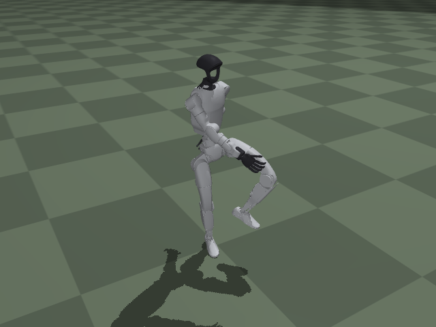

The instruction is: In place motions

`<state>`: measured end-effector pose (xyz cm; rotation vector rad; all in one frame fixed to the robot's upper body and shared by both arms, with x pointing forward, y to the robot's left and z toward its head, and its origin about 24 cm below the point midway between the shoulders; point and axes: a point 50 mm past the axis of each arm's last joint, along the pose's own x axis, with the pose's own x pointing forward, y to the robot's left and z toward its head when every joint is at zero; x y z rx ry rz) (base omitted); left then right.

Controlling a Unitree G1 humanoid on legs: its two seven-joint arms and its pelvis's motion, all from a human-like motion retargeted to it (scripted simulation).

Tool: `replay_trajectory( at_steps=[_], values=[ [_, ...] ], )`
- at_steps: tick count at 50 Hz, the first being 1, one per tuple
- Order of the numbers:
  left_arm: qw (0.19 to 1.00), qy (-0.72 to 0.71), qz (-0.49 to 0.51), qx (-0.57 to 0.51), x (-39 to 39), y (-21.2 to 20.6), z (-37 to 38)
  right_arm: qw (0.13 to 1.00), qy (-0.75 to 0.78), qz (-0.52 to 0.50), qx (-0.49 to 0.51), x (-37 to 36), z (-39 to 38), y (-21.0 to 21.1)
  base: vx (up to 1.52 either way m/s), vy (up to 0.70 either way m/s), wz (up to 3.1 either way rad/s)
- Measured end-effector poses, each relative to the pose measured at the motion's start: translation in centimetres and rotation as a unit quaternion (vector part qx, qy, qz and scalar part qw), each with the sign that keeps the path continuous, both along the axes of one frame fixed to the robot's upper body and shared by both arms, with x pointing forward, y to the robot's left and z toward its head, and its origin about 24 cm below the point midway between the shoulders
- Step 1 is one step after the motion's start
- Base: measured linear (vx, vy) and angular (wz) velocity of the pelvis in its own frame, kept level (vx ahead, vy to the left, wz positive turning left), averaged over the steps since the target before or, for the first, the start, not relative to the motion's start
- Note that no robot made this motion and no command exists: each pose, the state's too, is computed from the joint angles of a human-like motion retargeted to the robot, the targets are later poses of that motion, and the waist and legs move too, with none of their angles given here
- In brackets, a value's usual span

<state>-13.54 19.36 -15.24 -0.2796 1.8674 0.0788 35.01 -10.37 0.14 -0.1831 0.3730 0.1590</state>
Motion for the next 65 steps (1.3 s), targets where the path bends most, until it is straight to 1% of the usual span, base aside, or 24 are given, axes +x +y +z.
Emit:
replay_trajectory(
  at_steps=[3,6,8,10,13,15,17,23,25,27,30,32,34,36,39,42,45,49,51,53,56,59,62,65],
  values=[
    [0.995,0.092,0.024,0.006,-5.7,-0.1,2.6,0.992,-0.125,0.008,-0.019,3.4,6.8,0.1,-0.02,-0.06,-1.67],
    [0.983,0.165,0.069,0.047,-9.7,-0.6,4.8,0.973,-0.218,0.010,-0.070,5.0,11.7,-0.3,0.14,-0.08,-0.90],
    [0.974,0.180,0.121,0.069,-11.0,-1.4,5.6,0.964,-0.244,0.005,-0.104,5.3,13.1,-0.1,0.10,0.08,0.15],
    [0.967,0.173,0.173,0.077,-11.0,-2.4,5.5,0.959,-0.257,0.002,-0.115,5.4,13.5,0.6,0.01,0.15,0.75],
    [0.966,0.152,0.197,0.072,-10.2,-3.0,4.9,0.963,-0.250,0.003,-0.099,4.8,12.3,1.6,0.07,0.14,0.69],
    [0.972,0.129,0.186,0.064,-9.1,-2.8,4.2,0.970,-0.227,0.006,-0.085,4.3,10.6,2.1,0.12,0.10,0.83],
    [0.981,0.101,0.156,0.054,-7.2,-1.5,3.2,0.982,-0.182,0.023,-0.053,2.8,6.9,2.3,0.19,0.04,1.70],
    [0.998,0.006,0.035,0.043,0.0,1.1,0.1,0.997,0.001,0.065,-0.038,-3.2,-3.2,2.8,0.23,0.17,1.02],
    [0.998,-0.042,-0.011,0.046,4.0,2.0,-1.0,0.995,0.046,0.065,-0.055,-5.5,-5.9,1.4,0.13,0.17,0.94],
    [0.994,-0.092,-0.053,0.040,8.8,2.1,-1.9,0.989,0.100,0.060,-0.095,-8.6,-8.9,-1.5,0.15,0.31,1.33],
    [0.976,-0.185,-0.114,0.029,16.2,1.9,-2.2,0.962,0.221,0.053,-0.153,-15.3,-13.4,-5.2,0.12,0.22,1.14],
    [0.947,-0.277,-0.160,0.031,22.2,1.2,-1.6,0.933,0.318,0.027,-0.168,-20.0,-15.6,-7.8,-0.11,0.16,0.61],
    [0.904,-0.388,-0.174,0.037,28.8,0.2,0.2,0.890,0.426,0.016,-0.164,-25.1,-16.9,-9.9,-0.14,0.35,-0.44],
    [0.847,-0.505,-0.161,0.035,35.7,-0.5,4.0,0.841,0.520,-0.009,-0.150,-30.4,-17.4,-11.9,-0.15,0.48,0.10],
    [0.728,-0.666,-0.149,0.068,43.9,-0.3,12.3,0.776,0.613,-0.091,-0.115,-37.5,-16.6,-14.5,-0.20,0.32,1.77],
    [0.606,-0.763,-0.172,0.144,48.5,1.7,21.2,0.707,0.674,-0.197,-0.089,-43.9,-15.0,-16.5,-0.35,0.23,1.46],
    [0.551,-0.792,-0.160,0.210,49.9,3.1,25.8,0.637,0.714,-0.272,-0.101,-50.0,-12.7,-17.4,0.00,0.03,0.76],
    [0.568,-0.794,-0.137,0.167,49.8,1.6,24.4,0.538,0.765,-0.333,-0.123,-57.3,-8.8,-17.1,0.26,-0.13,-0.31],
    [0.589,-0.785,-0.136,0.137,49.4,0.5,22.8,0.515,0.773,-0.354,-0.113,-58.9,-8.0,-16.2,0.14,-0.12,-0.77],
    [0.618,-0.767,-0.131,0.115,48.6,-0.2,20.6,0.513,0.769,-0.370,-0.093,-59.0,-8.3,-15.3,0.05,-0.11,-0.88],
    [0.666,-0.729,-0.117,0.102,46.8,-0.3,16.8,0.549,0.746,-0.373,-0.057,-56.7,-10.2,-14.4,0.00,-0.08,-0.91],
    [0.726,-0.674,-0.104,0.089,43.7,-0.4,12.2,0.608,0.717,-0.341,-0.028,-52.6,-12.8,-13.6,0.03,-0.11,-1.05],
    [0.791,-0.601,-0.089,0.070,39.4,-1.2,7.4,0.678,0.685,-0.266,-0.022,-47.5,-15.1,-12.6,0.05,-0.09,-0.87],
    [0.854,-0.513,-0.078,0.050,33.5,-2.1,2.8,0.736,0.652,-0.173,-0.063,-41.9,-16.6,-12.4,0.10,-0.15,-0.76]
  ],
)
